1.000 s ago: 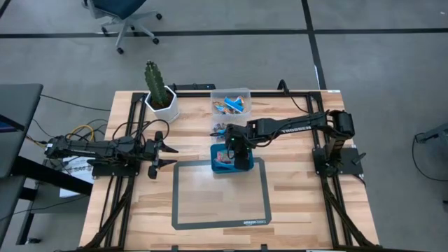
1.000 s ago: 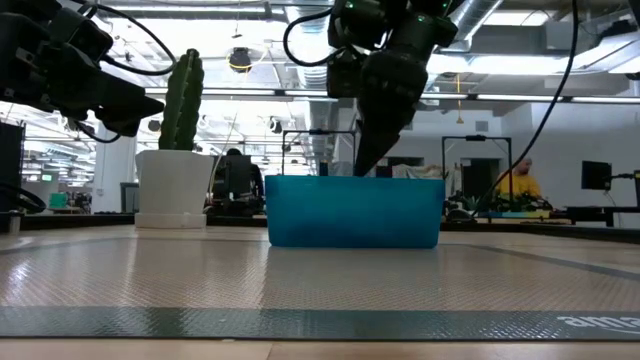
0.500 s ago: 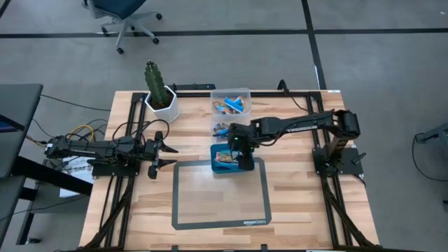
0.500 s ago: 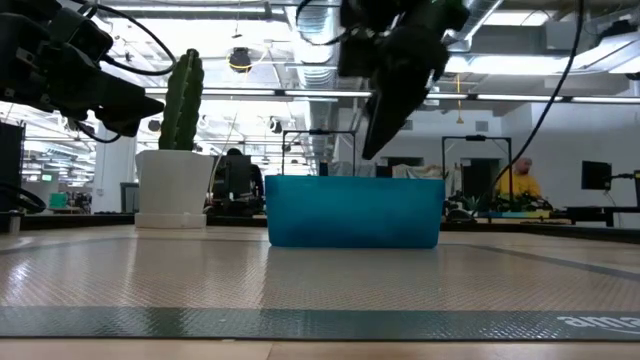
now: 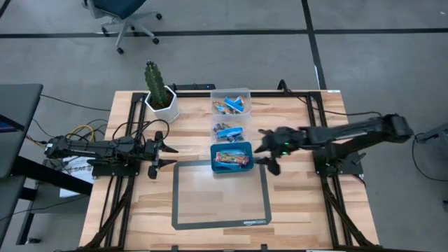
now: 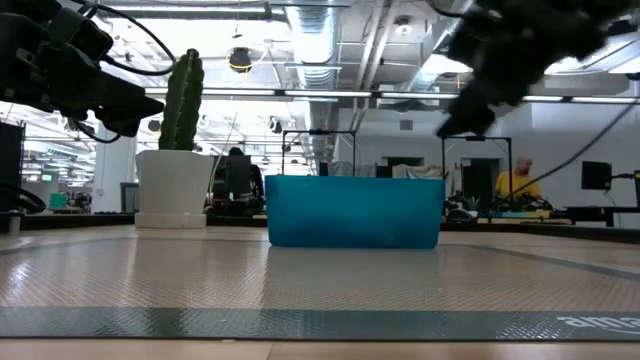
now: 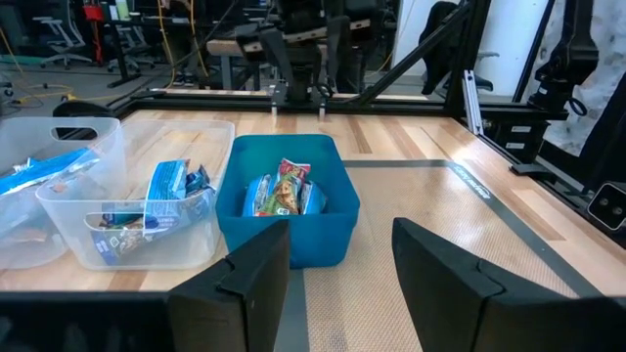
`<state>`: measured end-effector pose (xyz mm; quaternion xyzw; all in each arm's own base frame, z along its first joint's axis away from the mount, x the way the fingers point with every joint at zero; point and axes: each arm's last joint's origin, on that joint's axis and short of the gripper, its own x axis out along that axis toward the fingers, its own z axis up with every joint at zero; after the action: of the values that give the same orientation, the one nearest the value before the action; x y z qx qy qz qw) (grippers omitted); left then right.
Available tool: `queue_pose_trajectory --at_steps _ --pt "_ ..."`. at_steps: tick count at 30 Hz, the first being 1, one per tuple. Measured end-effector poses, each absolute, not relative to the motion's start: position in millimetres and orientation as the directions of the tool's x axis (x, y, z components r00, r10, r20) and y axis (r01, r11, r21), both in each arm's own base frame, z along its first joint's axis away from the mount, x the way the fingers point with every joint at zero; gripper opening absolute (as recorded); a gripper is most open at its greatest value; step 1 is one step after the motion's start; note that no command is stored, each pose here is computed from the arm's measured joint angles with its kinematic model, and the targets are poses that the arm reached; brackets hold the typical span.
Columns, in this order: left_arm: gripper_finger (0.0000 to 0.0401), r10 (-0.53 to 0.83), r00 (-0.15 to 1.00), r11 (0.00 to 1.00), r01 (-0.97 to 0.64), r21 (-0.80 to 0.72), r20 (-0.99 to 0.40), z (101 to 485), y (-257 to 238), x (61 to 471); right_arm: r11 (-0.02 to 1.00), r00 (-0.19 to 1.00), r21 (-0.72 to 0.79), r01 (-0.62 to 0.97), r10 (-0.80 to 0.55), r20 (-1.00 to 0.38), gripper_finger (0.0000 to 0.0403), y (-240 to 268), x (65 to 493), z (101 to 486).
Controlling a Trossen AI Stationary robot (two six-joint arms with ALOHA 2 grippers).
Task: Pick and place Granola Bars by type
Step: Return to Home Position
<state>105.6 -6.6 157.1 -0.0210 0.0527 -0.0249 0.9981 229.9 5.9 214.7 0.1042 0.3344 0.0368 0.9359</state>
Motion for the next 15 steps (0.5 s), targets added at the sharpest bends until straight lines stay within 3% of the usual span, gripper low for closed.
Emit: queue_pose_trajectory --at_steps 9,15 --pt "0.0174 -0.052 0.993 0.998 0.048 -0.044 -0.104 157.2 -6.6 105.6 0.961 0.864 0.273 0.042 0.103 -0.493 0.0221 3.0 157.9 182.8" --pt "0.0174 -0.052 0.993 0.998 0.048 -0.045 -0.104 157.2 -6.6 105.6 0.951 0.950 0.309 0.000 0.096 -0.296 0.0221 8.5 141.9 179.0"
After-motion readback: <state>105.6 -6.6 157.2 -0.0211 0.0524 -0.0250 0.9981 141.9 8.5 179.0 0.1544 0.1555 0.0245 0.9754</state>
